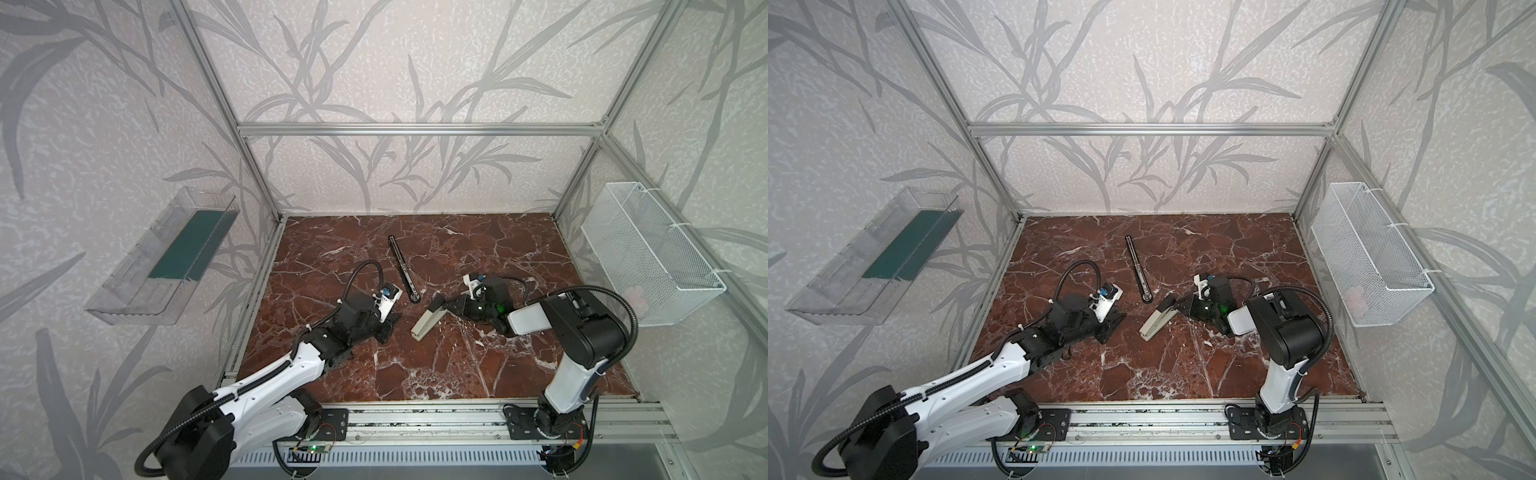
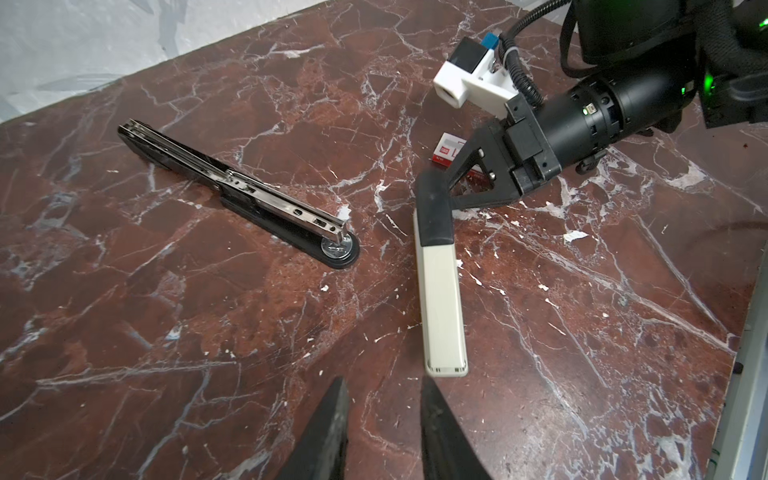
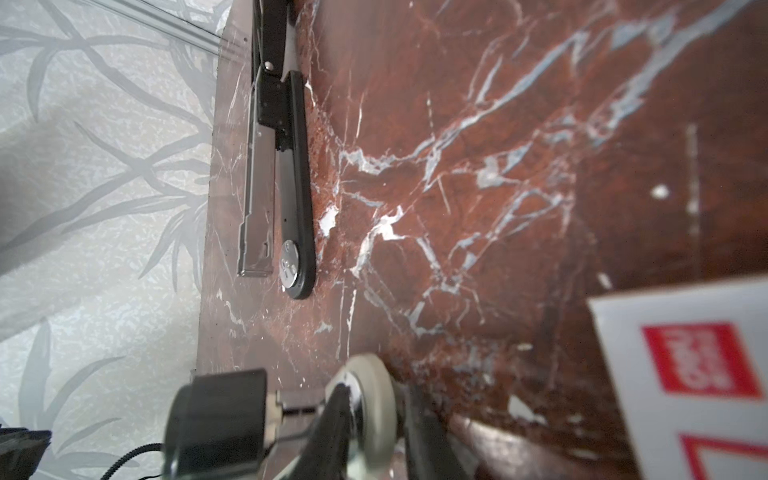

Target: Load the staples into the stapler

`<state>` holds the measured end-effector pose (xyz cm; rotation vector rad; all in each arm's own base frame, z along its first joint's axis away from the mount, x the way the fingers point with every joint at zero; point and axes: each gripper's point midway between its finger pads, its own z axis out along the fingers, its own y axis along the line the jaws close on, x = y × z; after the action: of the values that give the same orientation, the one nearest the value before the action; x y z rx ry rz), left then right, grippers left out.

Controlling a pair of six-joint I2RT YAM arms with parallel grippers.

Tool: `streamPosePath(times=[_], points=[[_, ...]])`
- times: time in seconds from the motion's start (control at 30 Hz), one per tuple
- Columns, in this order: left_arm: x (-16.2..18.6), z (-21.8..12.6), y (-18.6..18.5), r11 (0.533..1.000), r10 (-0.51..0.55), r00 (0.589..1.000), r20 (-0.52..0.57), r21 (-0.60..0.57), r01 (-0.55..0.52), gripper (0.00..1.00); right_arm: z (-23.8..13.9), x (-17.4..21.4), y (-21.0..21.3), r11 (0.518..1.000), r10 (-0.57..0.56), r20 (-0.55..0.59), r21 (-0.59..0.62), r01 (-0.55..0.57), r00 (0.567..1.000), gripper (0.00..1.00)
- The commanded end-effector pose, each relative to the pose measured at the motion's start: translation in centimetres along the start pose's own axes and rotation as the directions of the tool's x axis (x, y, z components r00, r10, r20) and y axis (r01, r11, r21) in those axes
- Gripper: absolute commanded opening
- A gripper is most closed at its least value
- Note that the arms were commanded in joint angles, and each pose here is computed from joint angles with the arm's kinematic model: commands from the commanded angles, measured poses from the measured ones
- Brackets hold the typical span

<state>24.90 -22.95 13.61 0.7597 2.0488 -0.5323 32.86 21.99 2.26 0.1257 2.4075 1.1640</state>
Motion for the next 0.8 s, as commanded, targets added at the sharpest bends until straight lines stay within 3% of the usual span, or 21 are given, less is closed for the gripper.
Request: streamPosePath(times=[0.0, 0.23, 0.37, 0.53, 0.63, 0.77], points=[[-1.9, 0.4, -1.0, 0.998, -0.067, 0.996, 0.051, 0.014, 0.067, 0.30, -1.1, 3.3, -4.0, 0.982, 0.009, -0.077, 0.190, 0.006, 0.997, 0.31], [-0.5, 2.5, -3.1, 0.995, -0.099, 0.994, -0.035, 0.031, 0.100, 0.30, -3.6, 2.6, -3.4, 0.956, -0.114, -0.077, 0.264, 0.130, 0.991, 0.34], [1.1, 3.6, -4.7, 0.997, -0.060, 0.995, -0.074, 0.039, 0.063, 0.35, -5.0, 1.7, -1.6, 0.946, -0.173, -0.091, 0.263, 0.191, 0.981, 0.41], [1.8, 4.1, -3.0, 0.986, -0.158, 0.986, -0.054, -0.064, 0.154, 0.37, -5.6, 1.9, 1.1, 0.946, -0.190, -0.158, 0.236, 0.224, 0.969, 0.47], [2.6, 4.0, 0.0, 0.952, -0.210, 0.977, -0.044, -0.237, 0.194, 0.39, -5.3, 2.2, 2.4, 0.945, -0.188, -0.194, 0.232, 0.231, 0.963, 0.47], [4.3, 4.6, 1.9, 0.925, -0.239, 0.963, -0.123, -0.332, 0.187, 0.38, -4.7, 2.1, 3.6, 0.958, -0.161, -0.198, 0.202, 0.201, 0.967, 0.48]])
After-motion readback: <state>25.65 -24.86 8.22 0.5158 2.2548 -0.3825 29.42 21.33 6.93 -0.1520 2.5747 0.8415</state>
